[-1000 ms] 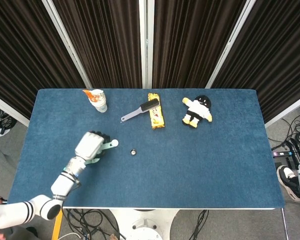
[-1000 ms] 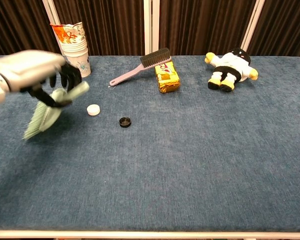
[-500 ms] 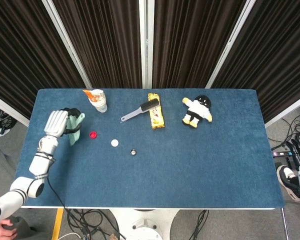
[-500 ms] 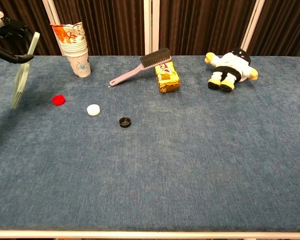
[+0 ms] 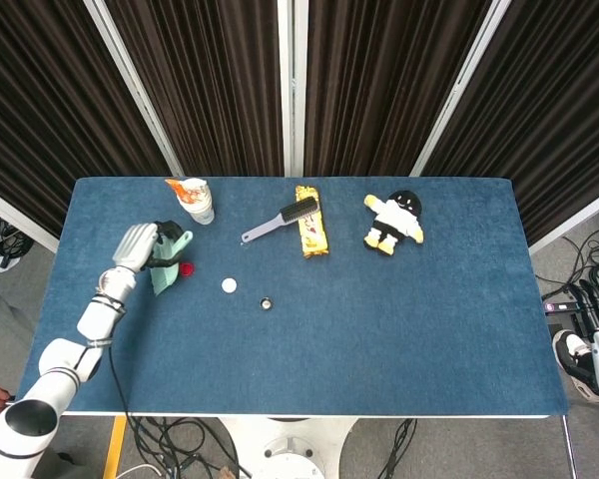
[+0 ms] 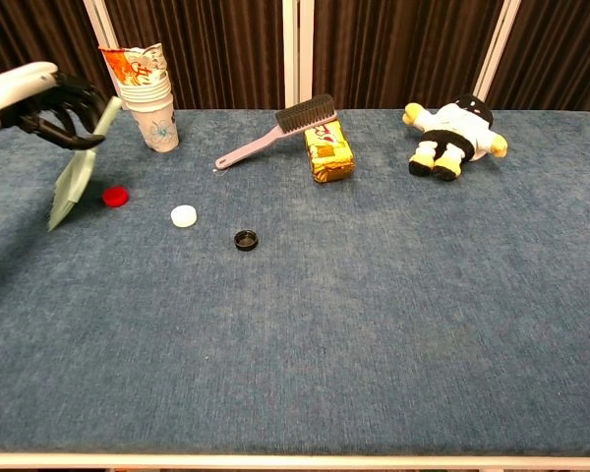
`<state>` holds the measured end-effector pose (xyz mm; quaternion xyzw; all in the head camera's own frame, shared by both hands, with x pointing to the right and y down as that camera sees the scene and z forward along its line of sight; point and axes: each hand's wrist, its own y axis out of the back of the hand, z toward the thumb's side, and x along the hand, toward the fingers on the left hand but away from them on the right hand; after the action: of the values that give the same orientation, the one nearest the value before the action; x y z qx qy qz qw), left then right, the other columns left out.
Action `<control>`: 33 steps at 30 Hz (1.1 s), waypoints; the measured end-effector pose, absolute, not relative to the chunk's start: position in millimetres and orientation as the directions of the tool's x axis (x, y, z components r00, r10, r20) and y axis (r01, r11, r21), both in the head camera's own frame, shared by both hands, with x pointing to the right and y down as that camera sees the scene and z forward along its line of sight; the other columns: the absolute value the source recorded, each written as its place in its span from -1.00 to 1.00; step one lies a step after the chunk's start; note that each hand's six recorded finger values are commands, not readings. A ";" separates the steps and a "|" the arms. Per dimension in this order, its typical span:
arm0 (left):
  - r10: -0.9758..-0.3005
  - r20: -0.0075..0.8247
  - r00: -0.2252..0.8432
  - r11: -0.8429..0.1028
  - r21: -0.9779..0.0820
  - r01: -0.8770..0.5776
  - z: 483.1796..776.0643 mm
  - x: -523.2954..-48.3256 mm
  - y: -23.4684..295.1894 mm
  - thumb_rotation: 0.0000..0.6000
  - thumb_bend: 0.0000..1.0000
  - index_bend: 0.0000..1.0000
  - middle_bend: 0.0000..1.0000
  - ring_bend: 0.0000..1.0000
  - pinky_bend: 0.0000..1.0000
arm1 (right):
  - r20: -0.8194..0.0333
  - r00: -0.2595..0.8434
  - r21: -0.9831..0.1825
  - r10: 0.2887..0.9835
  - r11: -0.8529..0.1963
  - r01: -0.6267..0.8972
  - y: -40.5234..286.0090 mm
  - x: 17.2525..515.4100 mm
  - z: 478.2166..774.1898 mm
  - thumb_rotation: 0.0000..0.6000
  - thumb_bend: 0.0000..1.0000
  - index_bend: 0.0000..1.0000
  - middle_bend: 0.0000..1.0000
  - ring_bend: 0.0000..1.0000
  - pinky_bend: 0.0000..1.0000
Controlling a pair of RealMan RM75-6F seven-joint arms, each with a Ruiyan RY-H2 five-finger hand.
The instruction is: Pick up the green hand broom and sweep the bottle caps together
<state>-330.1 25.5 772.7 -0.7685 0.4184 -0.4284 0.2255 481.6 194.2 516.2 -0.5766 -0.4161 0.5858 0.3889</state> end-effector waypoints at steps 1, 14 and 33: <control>-0.831 0.472 0.294 -0.556 -0.694 -0.458 774.4 -324.4 25.0 1.00 -0.05 0.10 0.18 -0.14 -0.05 | -0.353 -0.034 -0.936 0.935 -0.352 0.024 194.1 481.4 516.3 1.00 -0.40 -1.00 -0.90 -1.00 -1.00; -0.748 0.452 0.486 -0.659 -0.589 -0.468 779.9 -249.7 34.6 1.00 -0.05 0.10 0.17 -0.14 -0.05 | -0.357 -0.045 -0.934 0.933 -0.356 0.023 194.5 482.6 516.3 1.00 -0.40 -1.00 -0.90 -1.00 -1.00; -0.595 0.342 0.728 -0.793 -0.401 -0.459 755.7 -159.0 68.1 1.00 -0.05 0.10 0.17 -0.14 -0.05 | -0.348 -0.057 -0.938 0.936 -0.346 0.039 199.8 491.5 514.8 1.00 -0.41 -1.00 -0.89 -1.00 -1.00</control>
<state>-159.0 68.1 755.7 -0.9179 0.2871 -0.2319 0.1459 491.5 199.8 514.8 -0.5712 -0.4267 0.5887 0.3808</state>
